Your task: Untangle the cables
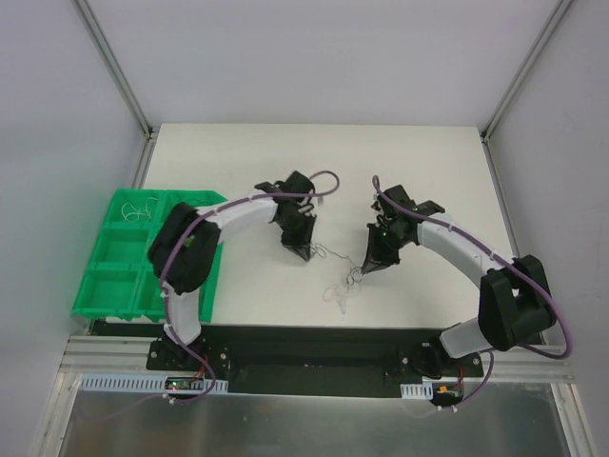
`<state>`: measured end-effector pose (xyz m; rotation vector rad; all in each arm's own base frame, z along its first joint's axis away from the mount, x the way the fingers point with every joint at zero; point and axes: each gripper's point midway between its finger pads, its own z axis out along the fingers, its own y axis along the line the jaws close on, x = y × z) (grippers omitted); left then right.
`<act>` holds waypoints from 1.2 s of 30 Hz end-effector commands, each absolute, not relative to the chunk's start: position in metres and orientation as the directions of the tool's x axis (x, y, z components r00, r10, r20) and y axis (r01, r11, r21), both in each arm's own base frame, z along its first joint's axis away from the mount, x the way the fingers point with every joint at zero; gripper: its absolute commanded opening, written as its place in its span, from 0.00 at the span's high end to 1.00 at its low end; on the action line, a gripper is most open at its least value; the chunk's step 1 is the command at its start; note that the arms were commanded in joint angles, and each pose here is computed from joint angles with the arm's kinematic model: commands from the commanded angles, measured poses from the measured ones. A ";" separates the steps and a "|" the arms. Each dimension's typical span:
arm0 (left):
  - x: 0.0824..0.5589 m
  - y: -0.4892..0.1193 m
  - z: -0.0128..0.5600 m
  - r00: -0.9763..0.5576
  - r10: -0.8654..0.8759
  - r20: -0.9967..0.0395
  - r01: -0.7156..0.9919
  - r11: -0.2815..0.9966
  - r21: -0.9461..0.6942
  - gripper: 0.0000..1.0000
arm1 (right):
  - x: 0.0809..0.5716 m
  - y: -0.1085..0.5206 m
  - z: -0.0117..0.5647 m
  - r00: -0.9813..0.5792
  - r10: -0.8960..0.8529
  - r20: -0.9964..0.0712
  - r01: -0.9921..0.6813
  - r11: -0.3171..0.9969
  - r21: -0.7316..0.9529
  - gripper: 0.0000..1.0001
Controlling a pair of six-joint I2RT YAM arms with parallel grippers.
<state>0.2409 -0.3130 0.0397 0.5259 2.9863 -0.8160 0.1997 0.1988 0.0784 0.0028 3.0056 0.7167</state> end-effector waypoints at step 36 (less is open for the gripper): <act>0.327 -0.074 0.296 -0.622 -0.252 -0.741 -0.146 0.968 -0.207 1.00 | 0.239 -0.055 0.118 -0.892 0.414 -0.182 0.444 0.879 -0.176 1.00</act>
